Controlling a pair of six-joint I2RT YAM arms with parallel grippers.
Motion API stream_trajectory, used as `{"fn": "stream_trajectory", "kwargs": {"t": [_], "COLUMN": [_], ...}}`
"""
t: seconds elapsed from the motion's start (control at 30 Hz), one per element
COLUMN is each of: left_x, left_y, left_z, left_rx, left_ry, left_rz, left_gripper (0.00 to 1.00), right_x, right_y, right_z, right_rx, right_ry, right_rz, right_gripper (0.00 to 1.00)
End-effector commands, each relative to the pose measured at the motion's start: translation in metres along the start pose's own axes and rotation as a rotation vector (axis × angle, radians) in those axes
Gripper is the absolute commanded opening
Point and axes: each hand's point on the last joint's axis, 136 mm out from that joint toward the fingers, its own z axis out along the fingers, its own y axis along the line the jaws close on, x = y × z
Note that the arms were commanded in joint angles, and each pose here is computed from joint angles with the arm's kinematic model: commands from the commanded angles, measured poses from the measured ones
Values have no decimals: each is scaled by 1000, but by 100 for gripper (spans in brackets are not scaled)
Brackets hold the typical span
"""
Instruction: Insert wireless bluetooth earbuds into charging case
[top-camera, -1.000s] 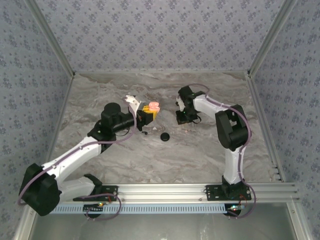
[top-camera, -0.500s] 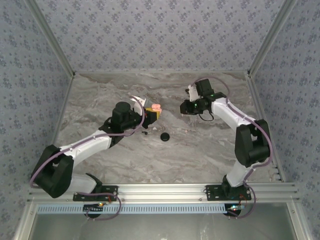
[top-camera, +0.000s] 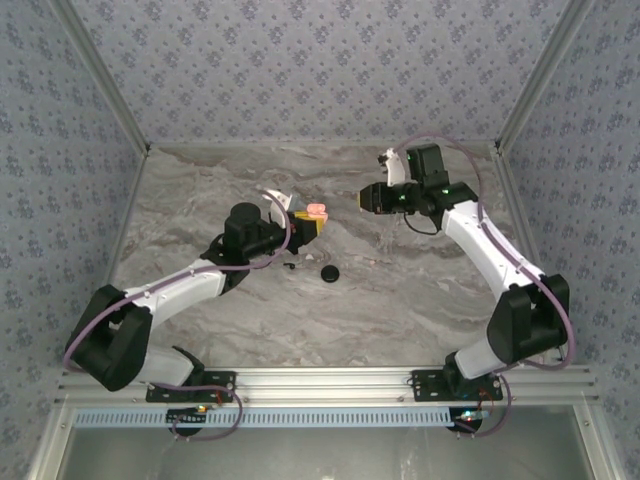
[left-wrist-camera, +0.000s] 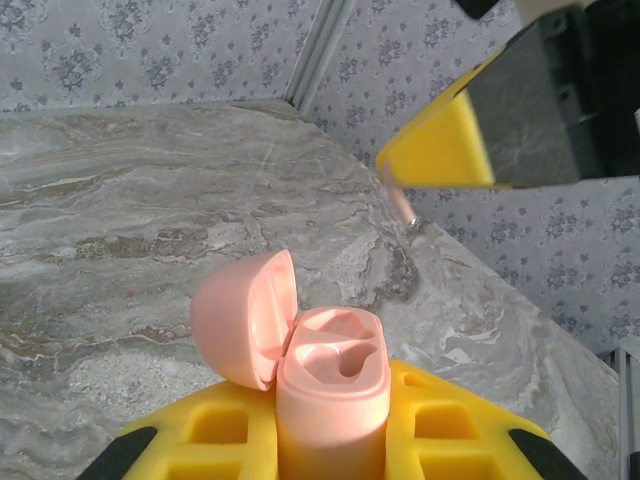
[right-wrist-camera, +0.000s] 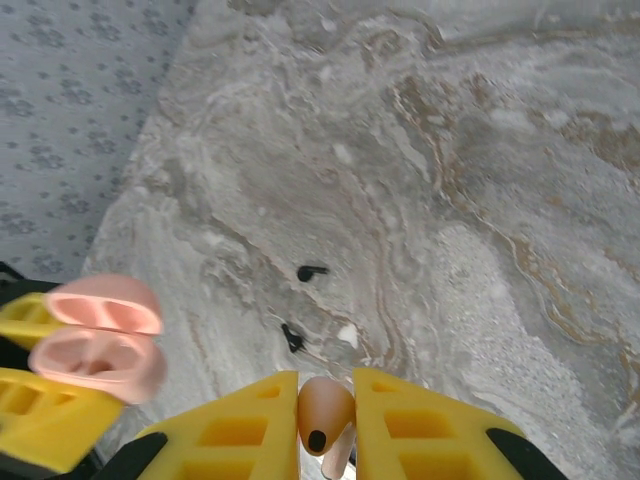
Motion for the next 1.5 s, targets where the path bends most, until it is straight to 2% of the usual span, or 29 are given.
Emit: {"fn": "stream_trajectory", "kwargs": {"t": [0.0,0.4,0.67,1.47], "left_x": [-11,-25,-33,-65], "left_y": [-14,-40,-52,-70], "left_z": [1,4,4,1], "left_rx": [65,203,255,301], "left_ry": [-43,-104,-132,-246], "left_rz": [58,81,80,47], "left_gripper": [8,8,8,6], "right_x": [-19,-39,-39,-35], "right_y": [34,93,118,135], "right_z": [-24,-49,-53,-41], "right_rx": [-76,-200,-260,-274], "right_ry": [-59,-162,-169,-172], "right_rz": [-40,-176,-227,-262], "right_gripper": [18,19,20,20]}}
